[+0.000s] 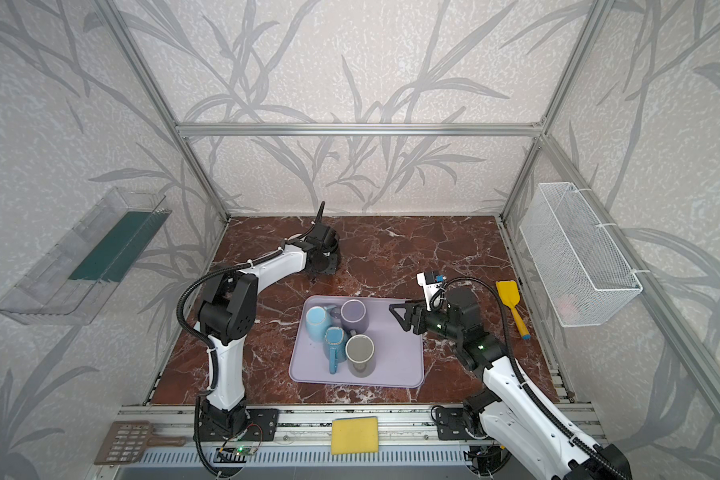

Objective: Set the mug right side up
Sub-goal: 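Lower the black mug upright beside the white mug with the left gripper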

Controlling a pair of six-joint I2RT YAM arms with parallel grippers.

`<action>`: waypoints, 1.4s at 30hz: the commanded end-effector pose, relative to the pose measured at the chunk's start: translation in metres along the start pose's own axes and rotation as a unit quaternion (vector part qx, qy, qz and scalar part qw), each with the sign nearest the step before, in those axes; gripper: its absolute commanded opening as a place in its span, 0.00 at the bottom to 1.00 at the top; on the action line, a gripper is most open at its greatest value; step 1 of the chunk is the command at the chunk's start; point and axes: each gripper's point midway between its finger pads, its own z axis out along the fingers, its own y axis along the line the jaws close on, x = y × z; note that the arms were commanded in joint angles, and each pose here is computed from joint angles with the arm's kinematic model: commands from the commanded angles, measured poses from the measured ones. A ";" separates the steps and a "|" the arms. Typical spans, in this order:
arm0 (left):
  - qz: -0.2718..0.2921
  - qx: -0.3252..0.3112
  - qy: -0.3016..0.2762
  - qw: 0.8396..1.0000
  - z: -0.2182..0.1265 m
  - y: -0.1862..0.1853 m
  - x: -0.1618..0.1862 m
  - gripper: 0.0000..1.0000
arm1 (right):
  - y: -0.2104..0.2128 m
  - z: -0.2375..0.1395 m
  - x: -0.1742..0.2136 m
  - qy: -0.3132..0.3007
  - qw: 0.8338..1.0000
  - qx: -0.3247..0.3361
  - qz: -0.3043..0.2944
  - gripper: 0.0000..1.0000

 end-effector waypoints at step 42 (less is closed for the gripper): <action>-0.009 -0.018 -0.063 0.998 -0.062 0.006 -0.039 0.48 | -0.004 -0.009 0.000 -0.008 1.000 0.019 -0.013 0.69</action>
